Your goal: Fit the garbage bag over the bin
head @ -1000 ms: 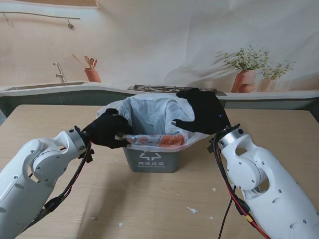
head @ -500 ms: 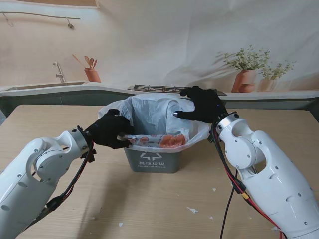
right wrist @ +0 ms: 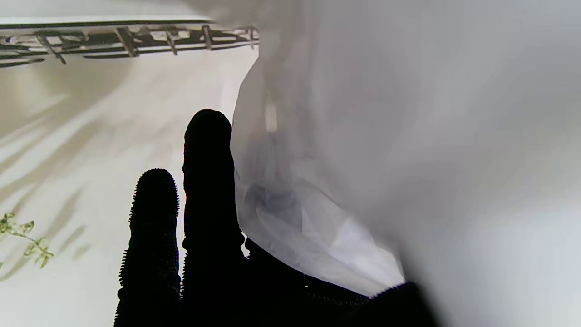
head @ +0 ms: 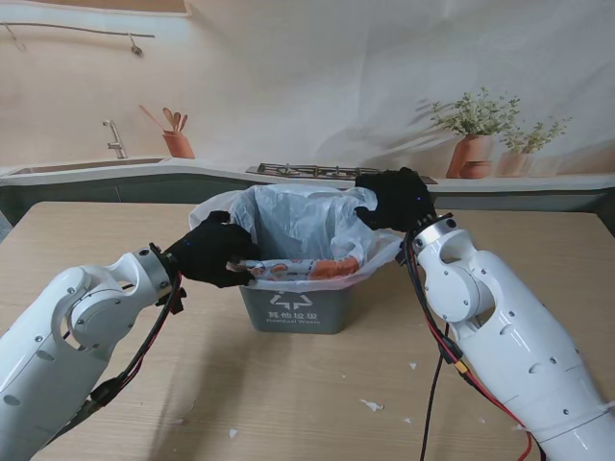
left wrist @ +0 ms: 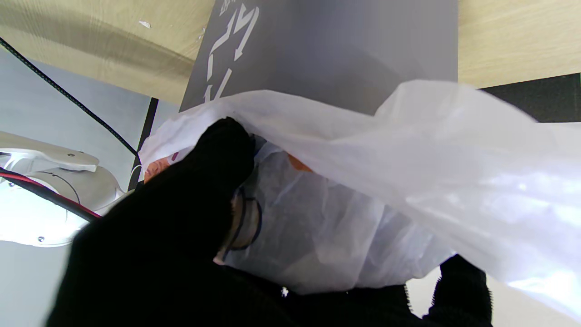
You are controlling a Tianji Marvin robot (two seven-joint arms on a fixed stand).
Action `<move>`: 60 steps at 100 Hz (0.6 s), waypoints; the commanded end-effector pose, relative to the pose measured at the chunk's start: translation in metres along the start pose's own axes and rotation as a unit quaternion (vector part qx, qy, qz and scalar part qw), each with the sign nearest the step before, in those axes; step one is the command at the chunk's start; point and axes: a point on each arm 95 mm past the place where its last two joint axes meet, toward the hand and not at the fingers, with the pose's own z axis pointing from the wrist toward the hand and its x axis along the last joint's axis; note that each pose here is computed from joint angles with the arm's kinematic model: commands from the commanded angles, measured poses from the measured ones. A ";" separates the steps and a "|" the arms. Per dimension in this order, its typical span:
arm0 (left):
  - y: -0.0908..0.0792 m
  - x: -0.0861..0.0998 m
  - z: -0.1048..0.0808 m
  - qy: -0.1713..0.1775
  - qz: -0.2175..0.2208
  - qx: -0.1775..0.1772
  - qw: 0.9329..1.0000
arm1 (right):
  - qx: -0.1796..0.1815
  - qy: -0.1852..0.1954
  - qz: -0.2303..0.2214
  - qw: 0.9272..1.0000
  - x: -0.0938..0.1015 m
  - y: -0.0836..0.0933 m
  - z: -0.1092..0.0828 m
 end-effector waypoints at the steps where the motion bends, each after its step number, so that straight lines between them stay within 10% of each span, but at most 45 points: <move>1: 0.011 0.000 0.000 -0.002 -0.007 -0.019 1.000 | -0.006 0.002 0.010 1.000 0.002 0.000 0.002; 32: 0.012 0.001 0.004 0.008 -0.004 -0.019 1.000 | -0.038 -0.066 0.054 0.996 -0.007 0.001 0.008; 60: 0.013 0.000 0.004 0.015 0.000 -0.026 1.000 | -0.001 -0.207 0.187 0.960 -0.023 -0.025 0.020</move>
